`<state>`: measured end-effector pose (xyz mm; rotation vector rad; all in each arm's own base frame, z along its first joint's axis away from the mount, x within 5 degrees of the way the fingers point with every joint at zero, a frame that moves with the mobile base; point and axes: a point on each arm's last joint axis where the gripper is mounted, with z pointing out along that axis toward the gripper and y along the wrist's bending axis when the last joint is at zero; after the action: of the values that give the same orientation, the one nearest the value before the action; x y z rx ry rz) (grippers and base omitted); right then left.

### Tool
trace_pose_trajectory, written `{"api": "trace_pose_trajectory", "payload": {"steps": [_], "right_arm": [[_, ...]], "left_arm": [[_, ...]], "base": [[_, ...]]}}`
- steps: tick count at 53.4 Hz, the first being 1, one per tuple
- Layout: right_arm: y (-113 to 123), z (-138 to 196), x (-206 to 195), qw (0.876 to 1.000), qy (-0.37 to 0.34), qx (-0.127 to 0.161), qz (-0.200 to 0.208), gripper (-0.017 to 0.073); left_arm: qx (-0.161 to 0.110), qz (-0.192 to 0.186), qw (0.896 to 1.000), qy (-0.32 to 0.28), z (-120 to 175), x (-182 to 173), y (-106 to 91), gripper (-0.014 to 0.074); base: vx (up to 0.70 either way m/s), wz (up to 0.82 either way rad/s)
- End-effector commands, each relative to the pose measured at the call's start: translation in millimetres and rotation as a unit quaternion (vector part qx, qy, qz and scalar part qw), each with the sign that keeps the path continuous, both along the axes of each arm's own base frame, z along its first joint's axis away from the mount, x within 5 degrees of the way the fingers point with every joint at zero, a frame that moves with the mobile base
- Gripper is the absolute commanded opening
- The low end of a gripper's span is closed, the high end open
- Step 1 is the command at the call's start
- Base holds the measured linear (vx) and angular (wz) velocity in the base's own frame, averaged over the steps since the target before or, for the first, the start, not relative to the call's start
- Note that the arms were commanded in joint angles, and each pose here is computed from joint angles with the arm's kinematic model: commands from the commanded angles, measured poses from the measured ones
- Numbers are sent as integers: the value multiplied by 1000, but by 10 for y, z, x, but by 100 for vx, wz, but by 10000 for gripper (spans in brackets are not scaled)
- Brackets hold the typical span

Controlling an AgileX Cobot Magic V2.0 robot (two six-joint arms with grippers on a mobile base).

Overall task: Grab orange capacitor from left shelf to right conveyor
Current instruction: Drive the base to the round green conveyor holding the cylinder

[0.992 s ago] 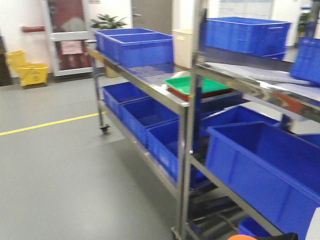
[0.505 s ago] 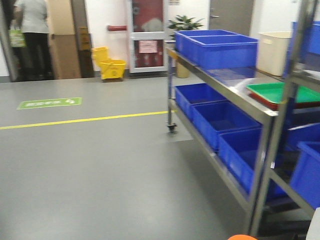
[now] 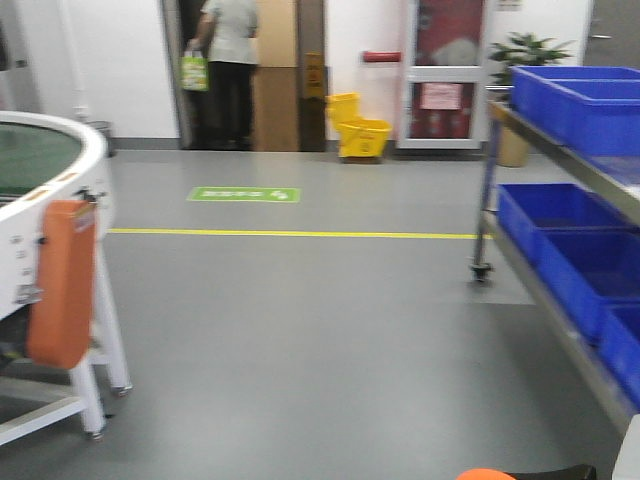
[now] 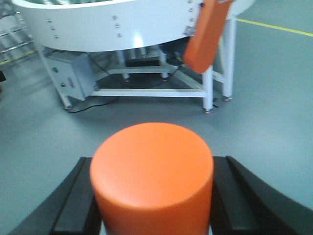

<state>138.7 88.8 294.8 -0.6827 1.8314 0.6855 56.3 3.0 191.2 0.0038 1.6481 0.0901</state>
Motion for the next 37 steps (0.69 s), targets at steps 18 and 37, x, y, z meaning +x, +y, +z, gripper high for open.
{"api": "trace_pose_trajectory", "payload": {"steps": [18,37], "right_arm": [[2,123,19,1000,-14,23,-7,333],[2,123,19,1000,-14,23,-7,333]], "left_arm": [[-1,3,1000,-31,-28,6,4,-6],[-1,3,1000,-31,-28,6,4,-6]], "base": [[14,65],[16,54]]}}
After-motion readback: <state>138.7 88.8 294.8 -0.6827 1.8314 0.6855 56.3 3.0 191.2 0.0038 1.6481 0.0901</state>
